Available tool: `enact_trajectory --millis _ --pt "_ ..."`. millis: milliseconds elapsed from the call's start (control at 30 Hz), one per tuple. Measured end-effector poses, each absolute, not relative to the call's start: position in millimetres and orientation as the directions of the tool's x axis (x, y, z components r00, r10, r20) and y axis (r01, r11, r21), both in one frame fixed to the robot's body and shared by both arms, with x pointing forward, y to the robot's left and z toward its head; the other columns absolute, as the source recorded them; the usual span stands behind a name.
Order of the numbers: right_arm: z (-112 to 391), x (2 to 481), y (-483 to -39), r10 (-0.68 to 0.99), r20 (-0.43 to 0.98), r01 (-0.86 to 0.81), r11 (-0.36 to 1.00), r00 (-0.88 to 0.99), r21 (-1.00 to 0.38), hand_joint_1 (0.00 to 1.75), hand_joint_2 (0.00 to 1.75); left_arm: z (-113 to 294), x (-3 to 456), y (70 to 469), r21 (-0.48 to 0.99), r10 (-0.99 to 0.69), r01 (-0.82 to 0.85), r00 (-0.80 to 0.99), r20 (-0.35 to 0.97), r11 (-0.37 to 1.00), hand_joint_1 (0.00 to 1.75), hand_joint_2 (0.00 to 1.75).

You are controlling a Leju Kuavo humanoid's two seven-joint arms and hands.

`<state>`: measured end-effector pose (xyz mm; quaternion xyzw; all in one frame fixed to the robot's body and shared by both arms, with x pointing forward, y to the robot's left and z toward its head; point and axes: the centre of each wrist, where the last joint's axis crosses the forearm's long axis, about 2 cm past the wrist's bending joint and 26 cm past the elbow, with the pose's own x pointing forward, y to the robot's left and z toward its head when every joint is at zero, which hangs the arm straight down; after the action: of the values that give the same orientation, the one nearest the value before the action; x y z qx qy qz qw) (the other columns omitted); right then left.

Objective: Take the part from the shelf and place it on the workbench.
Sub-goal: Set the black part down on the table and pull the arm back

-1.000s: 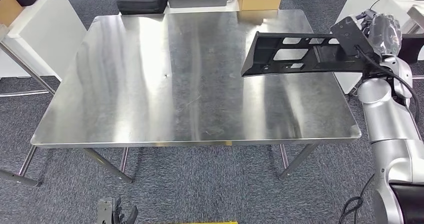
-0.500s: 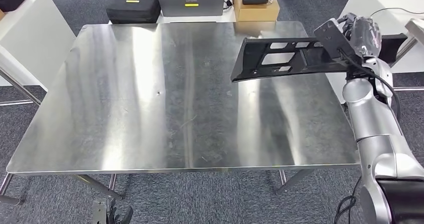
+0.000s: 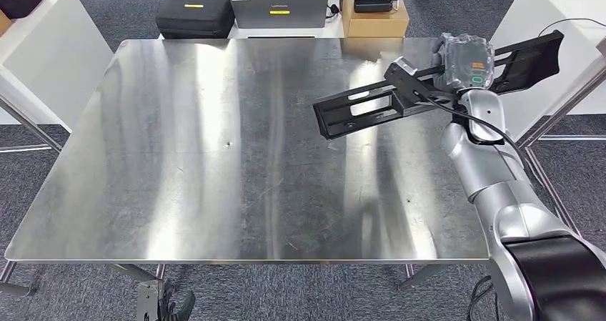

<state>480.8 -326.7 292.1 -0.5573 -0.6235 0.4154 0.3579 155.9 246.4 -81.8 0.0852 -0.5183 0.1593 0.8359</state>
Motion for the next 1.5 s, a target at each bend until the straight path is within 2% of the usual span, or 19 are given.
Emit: enact_trajectory --millis 467,600,633,767,1300,1500 --pt "256.6 478.6 -277.3 0.98 -0.125 0.385 -0.057 -0.155 -0.921 1.75 1.75 -77.4 168.8 248.4 -0.019 0.15 -0.332 0.372 0.916 0.943 0.0 1.75" --pt "250.8 478.0 -257.2 0.969 -0.163 0.376 -0.084 -0.183 -0.923 0.0 0.0 -76.4 171.9 250.5 -0.011 0.145 -0.347 0.362 0.921 0.938 0.0 1.75" --pt "250.4 477.9 -251.6 0.967 -0.17 0.375 -0.088 -0.192 -0.923 0.0 0.0 -76.4 172.1 251.0 -0.008 0.143 -0.351 0.359 0.922 0.936 0.0 1.75" --pt "247.6 476.5 -233.1 0.956 -0.186 0.37 -0.093 -0.225 -0.924 0.0 0.0 -78.2 167.8 253.1 0.002 0.143 -0.37 0.364 0.92 0.929 0.0 0.0" --pt "245.9 471.5 -193.3 0.936 -0.155 0.346 -0.038 -0.316 -0.937 0.0 0.0 -87.9 142.9 261.0 0.013 0.176 -0.41 0.421 0.89 0.912 0.0 0.0" --pt "246.0 475.0 -199.9 0.949 -0.006 0.166 0.049 -0.315 -0.985 0.0 0.0 -90.5 135.6 265.1 0.009 0.175 -0.396 0.426 0.887 0.918 0.0 0.0"
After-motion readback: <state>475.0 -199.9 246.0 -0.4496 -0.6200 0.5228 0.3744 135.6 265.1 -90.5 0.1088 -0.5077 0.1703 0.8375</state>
